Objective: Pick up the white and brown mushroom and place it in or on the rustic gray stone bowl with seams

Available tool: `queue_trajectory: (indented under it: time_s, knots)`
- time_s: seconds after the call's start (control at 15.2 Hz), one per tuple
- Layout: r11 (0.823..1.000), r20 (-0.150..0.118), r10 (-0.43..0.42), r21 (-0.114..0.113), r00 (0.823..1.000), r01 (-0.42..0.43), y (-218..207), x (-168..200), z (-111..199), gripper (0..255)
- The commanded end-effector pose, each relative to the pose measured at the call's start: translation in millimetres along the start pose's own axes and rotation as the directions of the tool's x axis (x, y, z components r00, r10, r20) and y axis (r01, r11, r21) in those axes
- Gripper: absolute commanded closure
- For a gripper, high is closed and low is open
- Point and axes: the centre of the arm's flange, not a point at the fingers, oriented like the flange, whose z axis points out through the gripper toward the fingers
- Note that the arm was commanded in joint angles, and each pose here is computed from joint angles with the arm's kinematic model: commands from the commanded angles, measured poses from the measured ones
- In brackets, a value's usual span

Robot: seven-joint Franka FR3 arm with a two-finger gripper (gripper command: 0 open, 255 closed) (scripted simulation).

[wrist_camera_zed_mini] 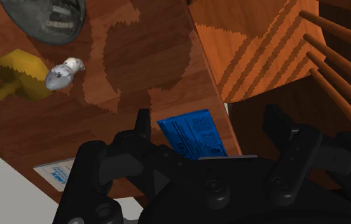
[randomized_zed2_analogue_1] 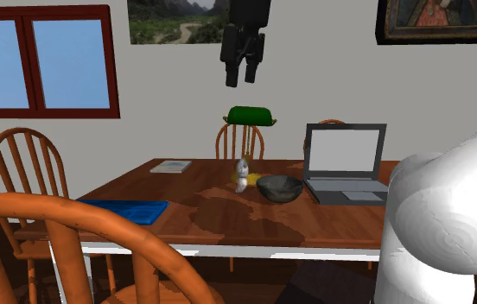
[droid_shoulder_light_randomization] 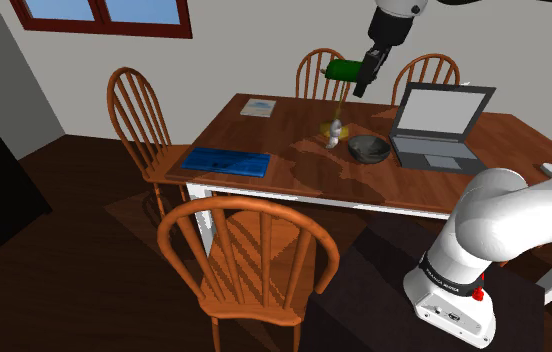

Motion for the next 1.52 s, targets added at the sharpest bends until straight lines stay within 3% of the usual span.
queue_trajectory:
  time_s: [0.0,1.45]
  knots:
    - [1.0,0.0,0.0,0.0,1.0,0.0,0.0,0.0,0.0,0]
    - [0.987,-0.085,-0.008,0.161,0.996,0.022,227.7,38.1,203.9,0]
